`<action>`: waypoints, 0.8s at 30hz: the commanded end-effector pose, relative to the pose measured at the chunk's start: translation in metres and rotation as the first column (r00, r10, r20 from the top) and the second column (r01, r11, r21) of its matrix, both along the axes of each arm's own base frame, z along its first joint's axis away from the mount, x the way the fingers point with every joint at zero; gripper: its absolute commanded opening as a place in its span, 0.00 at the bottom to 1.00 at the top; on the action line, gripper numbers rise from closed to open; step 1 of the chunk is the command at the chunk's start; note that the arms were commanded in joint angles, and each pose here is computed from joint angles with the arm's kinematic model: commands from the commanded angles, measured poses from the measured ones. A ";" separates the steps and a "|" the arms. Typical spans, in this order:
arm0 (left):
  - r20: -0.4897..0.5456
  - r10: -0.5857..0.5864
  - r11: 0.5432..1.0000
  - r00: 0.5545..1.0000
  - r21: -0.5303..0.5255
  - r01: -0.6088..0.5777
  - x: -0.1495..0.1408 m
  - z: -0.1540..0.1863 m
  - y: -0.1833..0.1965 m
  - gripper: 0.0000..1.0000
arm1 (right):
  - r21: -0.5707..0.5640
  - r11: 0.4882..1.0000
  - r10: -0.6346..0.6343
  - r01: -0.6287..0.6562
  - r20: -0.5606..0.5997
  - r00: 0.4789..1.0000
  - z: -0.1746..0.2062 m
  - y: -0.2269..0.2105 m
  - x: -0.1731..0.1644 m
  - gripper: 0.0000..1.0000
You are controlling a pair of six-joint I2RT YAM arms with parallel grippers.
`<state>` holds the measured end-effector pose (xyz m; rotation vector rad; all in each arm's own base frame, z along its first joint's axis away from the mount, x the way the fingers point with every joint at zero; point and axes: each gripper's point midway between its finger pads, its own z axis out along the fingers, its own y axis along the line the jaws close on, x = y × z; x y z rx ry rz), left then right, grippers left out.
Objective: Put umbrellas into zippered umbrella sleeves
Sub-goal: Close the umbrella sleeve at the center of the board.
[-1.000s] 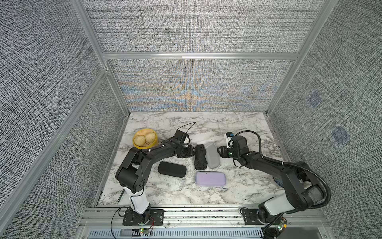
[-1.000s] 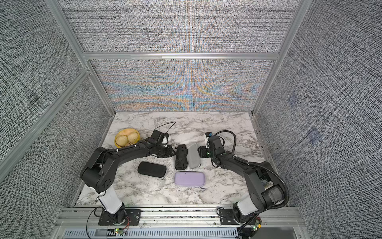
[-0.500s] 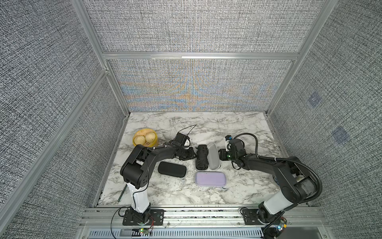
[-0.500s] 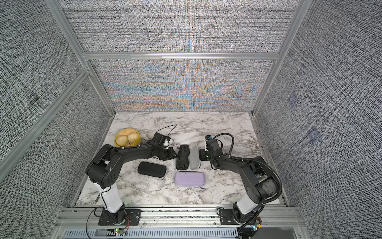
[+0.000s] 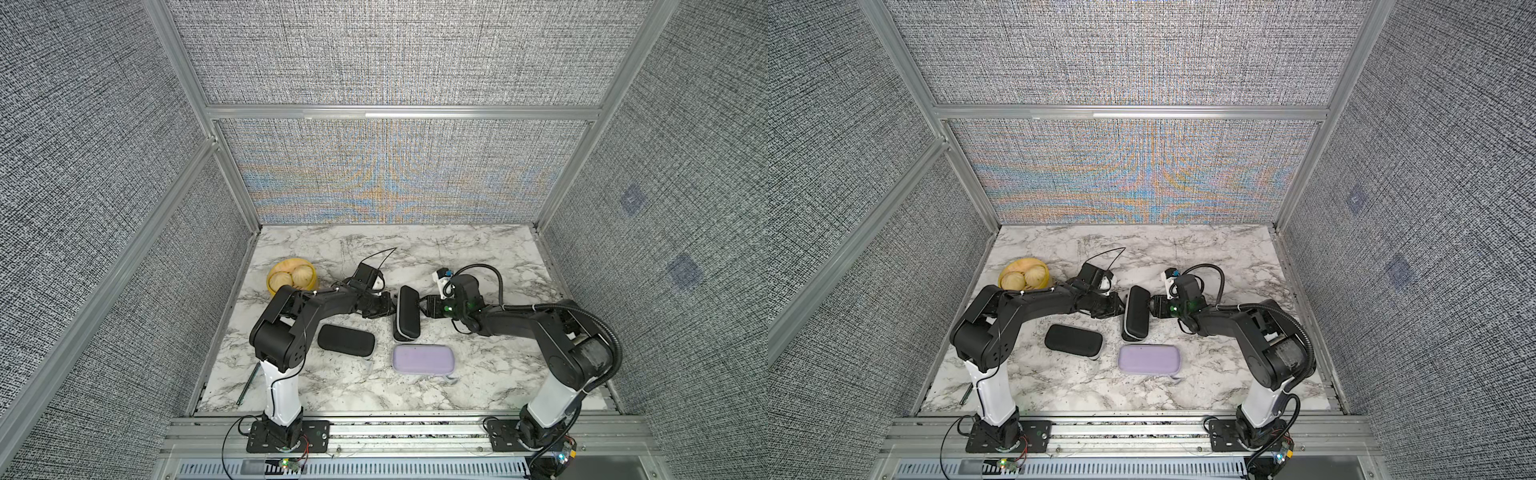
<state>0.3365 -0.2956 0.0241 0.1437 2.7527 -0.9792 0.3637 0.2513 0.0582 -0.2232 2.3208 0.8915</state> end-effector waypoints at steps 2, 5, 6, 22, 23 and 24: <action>0.011 -0.012 0.999 1.000 -0.036 0.013 0.008 0.005 -0.010 0.25 | 0.055 0.997 0.057 -0.056 -0.008 0.998 0.004 0.016 -0.002 0.57; 0.014 -0.009 0.999 1.000 -0.050 0.010 0.016 0.005 -0.016 0.25 | 0.066 0.996 0.067 -0.066 -0.021 0.998 0.001 0.020 0.000 0.57; 0.005 -0.013 0.999 1.000 -0.052 0.013 0.017 0.001 -0.019 0.25 | 0.066 0.996 0.069 -0.068 -0.023 0.997 0.000 0.020 0.000 0.57; 0.128 0.034 0.996 0.991 -0.082 -0.024 0.056 0.062 -0.007 0.39 | 0.004 0.999 0.047 -0.046 -0.068 0.997 -0.015 0.008 -0.005 0.59; 0.128 0.032 0.996 0.991 -0.086 -0.021 0.054 0.064 -0.008 0.44 | 0.005 0.999 0.046 -0.045 -0.068 0.997 -0.014 0.008 -0.006 0.59; 0.127 0.036 0.996 0.991 -0.086 -0.025 0.050 0.064 -0.006 0.49 | 0.007 0.999 0.049 -0.048 -0.069 0.996 -0.014 0.008 -0.007 0.60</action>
